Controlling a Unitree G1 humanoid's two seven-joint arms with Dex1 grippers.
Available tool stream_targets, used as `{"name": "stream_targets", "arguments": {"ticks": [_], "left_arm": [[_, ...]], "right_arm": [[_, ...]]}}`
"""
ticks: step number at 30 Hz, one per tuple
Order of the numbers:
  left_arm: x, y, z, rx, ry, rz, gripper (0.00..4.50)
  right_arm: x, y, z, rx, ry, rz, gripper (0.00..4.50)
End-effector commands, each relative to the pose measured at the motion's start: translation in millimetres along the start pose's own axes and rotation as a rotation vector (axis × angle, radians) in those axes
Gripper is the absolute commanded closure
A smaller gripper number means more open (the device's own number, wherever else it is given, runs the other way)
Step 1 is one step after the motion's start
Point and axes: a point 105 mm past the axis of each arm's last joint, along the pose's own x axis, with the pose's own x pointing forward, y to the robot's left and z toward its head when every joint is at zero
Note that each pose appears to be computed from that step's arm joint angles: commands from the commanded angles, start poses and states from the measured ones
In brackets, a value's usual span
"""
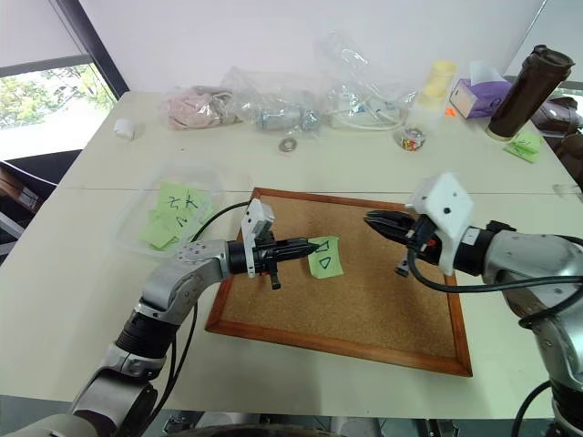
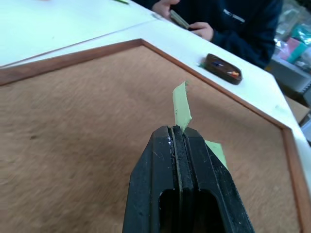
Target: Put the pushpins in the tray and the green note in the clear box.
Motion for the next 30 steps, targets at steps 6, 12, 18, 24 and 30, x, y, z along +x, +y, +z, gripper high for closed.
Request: {"name": "stream_targets", "arguments": {"ticks": [6,12,18,24,30], "left_arm": [[-0.1,-11.5,8.4,0.045,-0.042,-0.013,4.48],[1.6,-18.9,6.6,0.072,-0.031,-0.041,4.48],[4.2,-21.1,7.6,0.078,-0.038,-0.046,4.48],[4.6,-22.4,5.1,0.073,-0.039,-0.048,4.5],[3.8,-20.8,5.5,0.08,-0.038,-0.04,4.5]], "right_arm": [[-104.8,-86.8,-83.2,0.302,0.116,-0.585,4.5],[-134.3,-93.2,-119.8,0.373,0.212,-0.692,4.5],[-159.9,-92.9,-159.3,0.466,0.298,-0.787,4.5],[-162.4,-90.2,-174.1,0.475,0.332,-0.785,3.83],[-159.9,-93.6,-167.1,0.459,0.297,-0.789,0.96]]}}
